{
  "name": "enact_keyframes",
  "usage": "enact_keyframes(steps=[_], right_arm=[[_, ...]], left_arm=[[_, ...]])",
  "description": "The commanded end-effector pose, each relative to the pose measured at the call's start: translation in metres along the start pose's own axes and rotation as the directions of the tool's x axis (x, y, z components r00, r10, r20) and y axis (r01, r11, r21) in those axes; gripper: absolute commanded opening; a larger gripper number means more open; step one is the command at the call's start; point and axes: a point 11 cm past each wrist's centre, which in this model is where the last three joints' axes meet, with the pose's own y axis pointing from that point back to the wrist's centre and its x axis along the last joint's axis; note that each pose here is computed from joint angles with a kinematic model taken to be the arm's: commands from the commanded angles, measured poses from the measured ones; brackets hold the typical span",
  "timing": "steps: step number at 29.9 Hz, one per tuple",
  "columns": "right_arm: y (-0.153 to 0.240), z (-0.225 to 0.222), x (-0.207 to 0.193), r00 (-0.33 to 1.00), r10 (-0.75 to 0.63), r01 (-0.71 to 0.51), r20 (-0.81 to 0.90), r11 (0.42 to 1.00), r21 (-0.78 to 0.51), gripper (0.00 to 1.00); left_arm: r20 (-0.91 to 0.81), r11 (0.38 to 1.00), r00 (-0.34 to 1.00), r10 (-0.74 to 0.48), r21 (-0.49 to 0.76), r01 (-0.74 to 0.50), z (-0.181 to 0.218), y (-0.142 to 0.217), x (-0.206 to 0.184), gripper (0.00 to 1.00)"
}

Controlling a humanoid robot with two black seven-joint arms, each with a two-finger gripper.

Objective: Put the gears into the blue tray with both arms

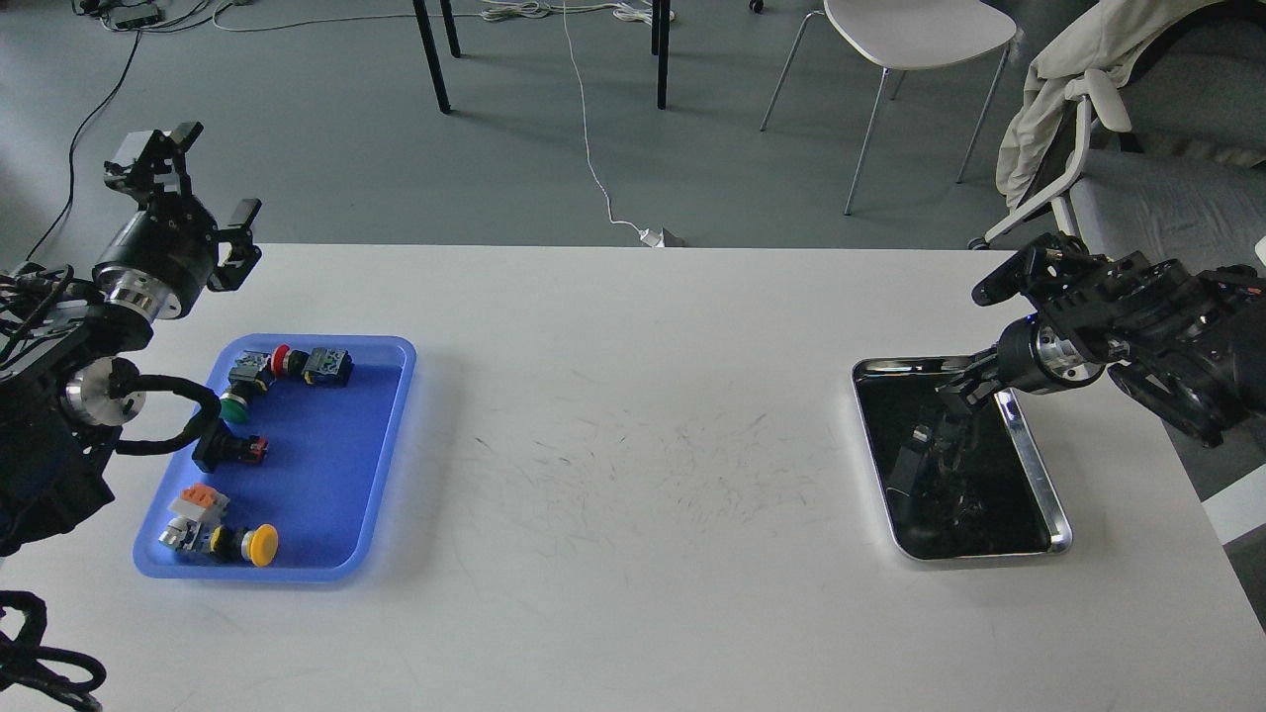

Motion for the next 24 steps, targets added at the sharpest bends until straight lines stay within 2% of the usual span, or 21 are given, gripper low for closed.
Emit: enact_keyframes(steps=[1,8,10,17,24], right_arm=[[-0.0013,-0.0003,-0.0034,1.000,-0.006,0.006,0.003,1.000,0.001,0.59],[-0.0028,-0.0043,-0.0031,1.000,-0.007,0.007,-0.001,1.000,0.013,0.55],[-0.0025,-0.0036,-0.0038,1.000,-0.008,0.008,-0.001,1.000,0.011,0.49],[-0.0046,-0.0064,-0.0066,1.000,-0.018,0.018,-0.007,1.000,0.017,0.40],[-0.0052,-0.0054,-0.0113,0.999,-0.034,0.035,-0.016,0.999,0.012,0.24]], left_arm=[[-0.001,1.000,1.000,0.002,0.000,-0.002,-0.0001,0.0003,0.0005,0.99],[0.000,1.000,1.000,0.000,0.001,0.000,-0.0003,0.0001,-0.0001,0.99],[0.001,1.000,1.000,0.002,0.000,-0.002,0.0003,0.0005,0.0011,0.99],[-0.002,1.000,1.000,0.004,0.002,-0.004,-0.0014,0.0017,0.0017,0.99],[0.003,1.000,1.000,0.010,0.002,-0.010,0.0002,0.0031,0.0051,0.99]])
